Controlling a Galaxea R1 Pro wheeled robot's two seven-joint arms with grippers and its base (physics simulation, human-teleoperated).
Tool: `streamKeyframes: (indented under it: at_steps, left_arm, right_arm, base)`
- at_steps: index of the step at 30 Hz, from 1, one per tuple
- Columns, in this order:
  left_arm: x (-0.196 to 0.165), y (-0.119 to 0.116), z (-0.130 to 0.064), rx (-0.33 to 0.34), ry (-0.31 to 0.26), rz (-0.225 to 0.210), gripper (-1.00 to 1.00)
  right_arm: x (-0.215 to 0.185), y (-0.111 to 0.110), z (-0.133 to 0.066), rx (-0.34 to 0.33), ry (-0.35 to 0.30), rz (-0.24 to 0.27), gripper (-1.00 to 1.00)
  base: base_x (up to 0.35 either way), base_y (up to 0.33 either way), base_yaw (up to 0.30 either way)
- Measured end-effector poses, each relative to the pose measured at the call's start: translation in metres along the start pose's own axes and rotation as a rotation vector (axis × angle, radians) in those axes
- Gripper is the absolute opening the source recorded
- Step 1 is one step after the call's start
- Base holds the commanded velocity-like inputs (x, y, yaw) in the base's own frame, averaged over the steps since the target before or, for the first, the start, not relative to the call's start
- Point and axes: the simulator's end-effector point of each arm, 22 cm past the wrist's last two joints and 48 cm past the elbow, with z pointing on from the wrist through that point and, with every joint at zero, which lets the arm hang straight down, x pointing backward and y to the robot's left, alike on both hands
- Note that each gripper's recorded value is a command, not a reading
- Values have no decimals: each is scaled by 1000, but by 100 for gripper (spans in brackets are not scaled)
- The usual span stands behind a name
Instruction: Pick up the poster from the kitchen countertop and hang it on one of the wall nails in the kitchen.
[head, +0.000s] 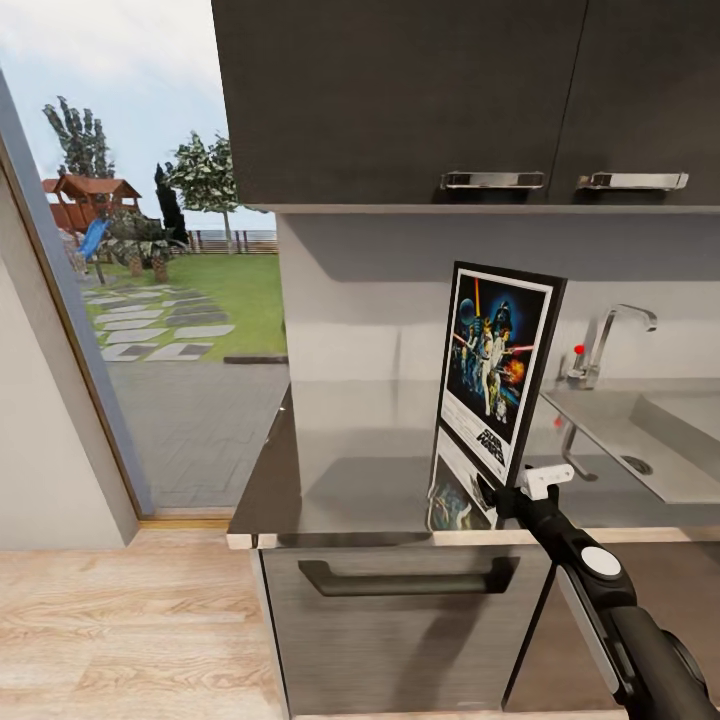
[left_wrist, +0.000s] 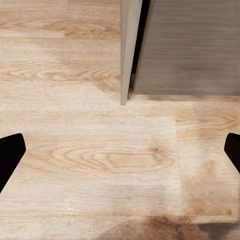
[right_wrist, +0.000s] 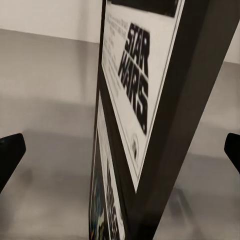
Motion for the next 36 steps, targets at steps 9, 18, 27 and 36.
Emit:
streamKeyframes:
  at_steps: [9, 18, 27, 36]
  left_arm:
    - [0, 0, 0, 0, 0, 0, 100]
    - [0, 1, 0, -1, 0, -1, 100]
    - [0, 0, 0, -1, 0, -1, 100]
    - [0, 0, 0, -1, 1, -1, 100]
  right_arm:
    - [0, 0, 0, 1, 0, -4, -100]
    - [0, 1, 0, -3, 0, -2, -100]
    - [-2, 1, 0, -3, -5, -2, -100]
    - [-21, 3, -6, -4, 10, 2, -100]
  base:
    - [0, 0, 0]
    - [0, 0, 0]
    - [0, 0, 0]
    - [0, 0, 0]
